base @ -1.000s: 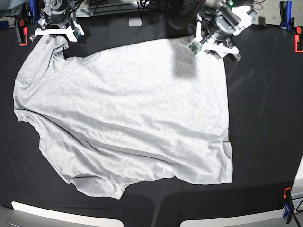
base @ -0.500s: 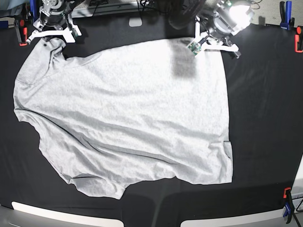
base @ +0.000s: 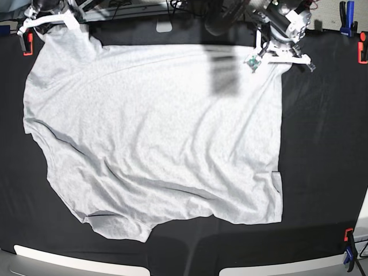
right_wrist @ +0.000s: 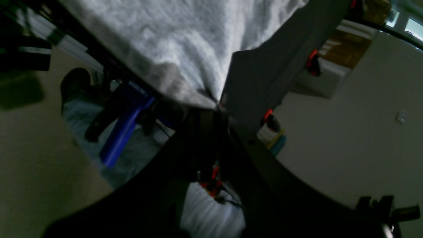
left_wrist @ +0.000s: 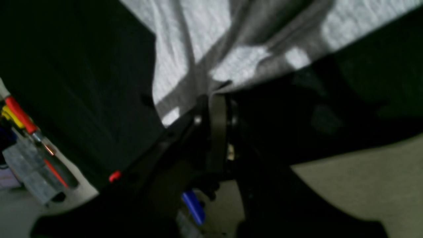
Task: Layout the t-shirt on the table in an organized manner, then fold the t-shirt properly
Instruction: 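Grasp the shoulder corner with the left gripper and pull both corners apart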
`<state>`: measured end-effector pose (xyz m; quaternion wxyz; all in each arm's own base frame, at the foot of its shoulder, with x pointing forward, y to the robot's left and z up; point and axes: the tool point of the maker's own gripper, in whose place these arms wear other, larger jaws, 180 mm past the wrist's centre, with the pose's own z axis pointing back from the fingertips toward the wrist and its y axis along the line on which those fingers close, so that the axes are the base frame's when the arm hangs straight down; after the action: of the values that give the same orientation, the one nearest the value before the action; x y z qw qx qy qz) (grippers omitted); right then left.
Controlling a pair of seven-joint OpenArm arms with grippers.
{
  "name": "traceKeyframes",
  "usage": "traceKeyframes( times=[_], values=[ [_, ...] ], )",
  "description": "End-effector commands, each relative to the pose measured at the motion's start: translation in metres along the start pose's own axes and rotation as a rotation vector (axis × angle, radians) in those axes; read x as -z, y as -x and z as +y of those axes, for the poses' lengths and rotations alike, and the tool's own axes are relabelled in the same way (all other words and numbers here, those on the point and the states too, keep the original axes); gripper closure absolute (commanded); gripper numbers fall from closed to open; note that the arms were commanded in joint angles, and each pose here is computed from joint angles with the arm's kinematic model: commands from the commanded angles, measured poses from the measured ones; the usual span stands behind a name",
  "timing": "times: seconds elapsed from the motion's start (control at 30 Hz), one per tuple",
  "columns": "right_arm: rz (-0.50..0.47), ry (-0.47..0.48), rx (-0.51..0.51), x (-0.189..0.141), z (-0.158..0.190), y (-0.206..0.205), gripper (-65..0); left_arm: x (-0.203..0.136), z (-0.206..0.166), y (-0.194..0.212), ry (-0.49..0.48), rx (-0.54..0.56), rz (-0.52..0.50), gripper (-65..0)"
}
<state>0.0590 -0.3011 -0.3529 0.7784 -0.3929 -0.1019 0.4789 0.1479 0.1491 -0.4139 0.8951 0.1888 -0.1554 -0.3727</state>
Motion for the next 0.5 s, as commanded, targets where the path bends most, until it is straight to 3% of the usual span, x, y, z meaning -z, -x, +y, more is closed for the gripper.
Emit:
traceKeyframes(
  times=[0.0, 0.27, 0.47],
  values=[
    [0.004, 0.020, -0.003, -0.007, -0.006, 0.002, 0.0, -0.007, 0.010, 0.000, -0.036, -0.010, 0.003, 0.0],
    [0.009, -0.036, -0.028, -0.026, 0.008, 0.010, 0.0, -0.038, -0.003, 0.001, 0.004, -0.035, -0.046, 0.0],
    [0.029, 0.006, -0.111, -0.039, 0.008, 0.024, 0.0, -0.042, -0.015, 0.012, 0.032, -0.027, -0.024, 0.0]
  ],
)
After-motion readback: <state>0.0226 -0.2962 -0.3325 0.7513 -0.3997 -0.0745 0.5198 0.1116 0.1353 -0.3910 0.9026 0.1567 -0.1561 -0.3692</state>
